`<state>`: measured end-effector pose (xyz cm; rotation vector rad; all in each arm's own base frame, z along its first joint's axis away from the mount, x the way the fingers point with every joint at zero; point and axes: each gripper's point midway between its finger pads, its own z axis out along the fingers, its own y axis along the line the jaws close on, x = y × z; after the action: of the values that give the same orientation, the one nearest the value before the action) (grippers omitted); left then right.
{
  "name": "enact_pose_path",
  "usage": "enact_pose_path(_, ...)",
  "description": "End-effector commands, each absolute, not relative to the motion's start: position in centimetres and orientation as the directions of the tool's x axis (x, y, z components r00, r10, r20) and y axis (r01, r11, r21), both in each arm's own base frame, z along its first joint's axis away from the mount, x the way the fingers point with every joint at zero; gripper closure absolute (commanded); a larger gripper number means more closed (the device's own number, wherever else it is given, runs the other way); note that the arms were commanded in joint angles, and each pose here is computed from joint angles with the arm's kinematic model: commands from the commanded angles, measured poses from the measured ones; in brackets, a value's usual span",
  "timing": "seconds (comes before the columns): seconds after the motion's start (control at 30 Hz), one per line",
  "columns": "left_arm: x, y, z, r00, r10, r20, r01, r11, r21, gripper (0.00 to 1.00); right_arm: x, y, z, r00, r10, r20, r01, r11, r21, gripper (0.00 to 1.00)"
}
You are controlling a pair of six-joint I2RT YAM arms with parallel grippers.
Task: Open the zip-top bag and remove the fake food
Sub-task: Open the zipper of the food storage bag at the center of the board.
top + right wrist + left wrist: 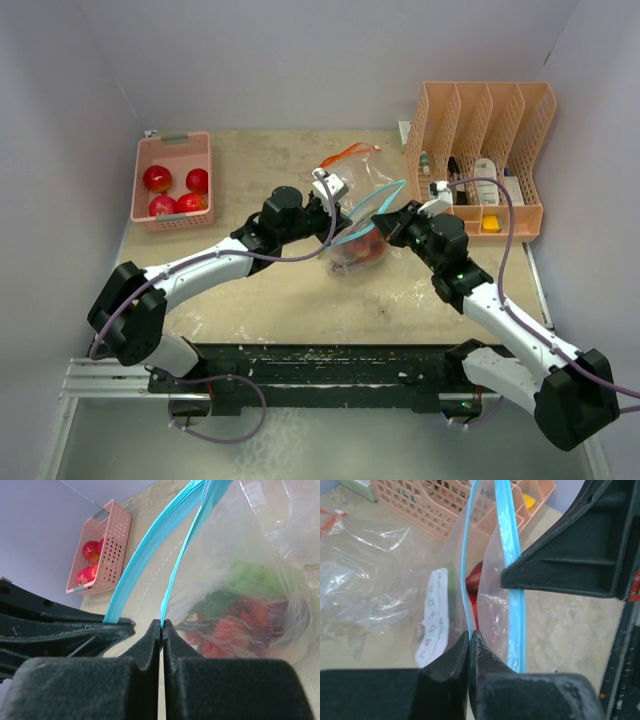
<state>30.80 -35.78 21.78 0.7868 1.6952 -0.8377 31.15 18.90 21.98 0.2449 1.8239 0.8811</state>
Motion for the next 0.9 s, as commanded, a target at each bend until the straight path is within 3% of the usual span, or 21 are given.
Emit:
enact_pose_path(0.0,31.9,-36.2,25.2,-0.177,0.032,-0.984,0.817,0.562,-0.128,1.0,30.6,19.0,23.3,-0.402,0.536,-0.742,-0.281,0.699,0.657,1.0)
enact_pose_path(0.23,32.7,-32.9,28.2,-0.134,0.009,-0.991,0.738,0.668,-0.094,1.0,31.6,22.0,25.8,-0.436,0.475,-0.765,-0.363,0.685,0.632,1.0)
enact_pose_path(0.6,31.1,-17.1,34.3,-0.128,0.027,-0.991,0.403,0.915,-0.027,1.0,31.2,39.7,32.4,-0.473,0.338,-0.814,-0.603,0.55,0.578,1.0)
enact_pose_path(0.73,30.2,-16.4,34.5,-0.152,0.048,-0.987,0.397,0.918,-0.017,1.0,31.4,40.8,30.0,-0.513,0.29,-0.808,-0.587,0.569,0.576,1.0)
enact_pose_path(0.87,30.5,-18.2,30.2,-0.237,0.01,-0.971,0.43,0.898,-0.096,1.0,31.3,38.3,24.3,-0.587,0.273,-0.763,-0.503,0.615,0.607,1.0)
